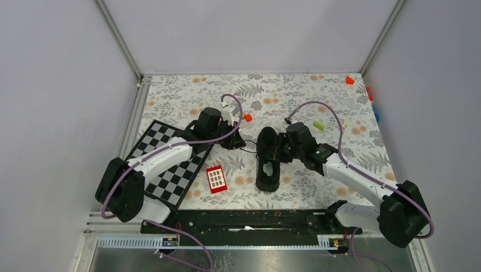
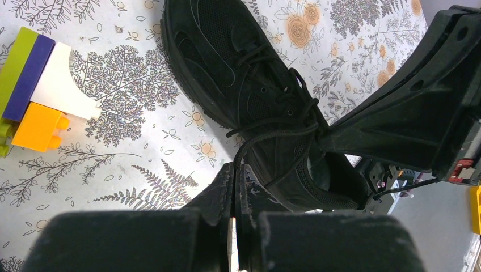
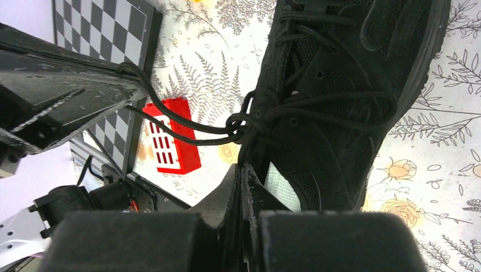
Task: Tie the shoes
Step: Tie the shoelace on the shoe.
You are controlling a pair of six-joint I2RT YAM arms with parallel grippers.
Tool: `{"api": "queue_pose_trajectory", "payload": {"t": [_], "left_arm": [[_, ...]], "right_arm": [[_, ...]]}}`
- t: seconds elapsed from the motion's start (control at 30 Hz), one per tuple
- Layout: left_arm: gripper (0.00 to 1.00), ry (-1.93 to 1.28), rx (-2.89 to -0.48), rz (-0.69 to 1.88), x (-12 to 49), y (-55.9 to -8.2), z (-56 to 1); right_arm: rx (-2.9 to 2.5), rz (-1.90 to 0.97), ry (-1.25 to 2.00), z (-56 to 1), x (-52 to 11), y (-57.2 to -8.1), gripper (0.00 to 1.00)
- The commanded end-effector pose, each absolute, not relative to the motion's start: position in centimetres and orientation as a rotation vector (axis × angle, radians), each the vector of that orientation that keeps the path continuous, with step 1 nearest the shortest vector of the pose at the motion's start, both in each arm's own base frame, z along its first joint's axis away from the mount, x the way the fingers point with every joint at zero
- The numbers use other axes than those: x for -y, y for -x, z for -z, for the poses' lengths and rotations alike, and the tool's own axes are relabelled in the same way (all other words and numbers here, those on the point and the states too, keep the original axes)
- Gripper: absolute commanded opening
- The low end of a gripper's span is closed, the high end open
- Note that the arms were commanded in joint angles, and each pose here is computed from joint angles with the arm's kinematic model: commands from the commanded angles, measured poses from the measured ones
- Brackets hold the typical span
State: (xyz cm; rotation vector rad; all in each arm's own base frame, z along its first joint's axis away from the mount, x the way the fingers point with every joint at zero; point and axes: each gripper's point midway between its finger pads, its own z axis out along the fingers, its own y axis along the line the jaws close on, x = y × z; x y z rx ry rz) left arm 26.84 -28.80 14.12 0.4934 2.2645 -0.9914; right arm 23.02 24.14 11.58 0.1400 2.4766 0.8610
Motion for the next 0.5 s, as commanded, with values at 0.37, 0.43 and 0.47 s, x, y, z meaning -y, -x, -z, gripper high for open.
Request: {"api": "queue_pose_trajectory", "payload": {"t": [0.37, 0.43, 0.47], "left_arm": [[0.0, -0.526, -2.178, 1.025, 29.8, -27.5, -16.3], [0.0, -0.526, -2.179, 1.025, 29.8, -27.5, -16.2], [0.0, -0.527, -2.179, 1.024, 29.8, -27.5, -16.2]], "right_arm": [[-2.396, -1.024, -0.003, -15.6, -27.5, -21.5, 0.0], [-2.4, -1.04, 0.019, -15.6, -28.2, -21.2, 0.0], [-2.401, -1.049, 0.029, -15.7, -28.6, -21.1, 0.0]]}}
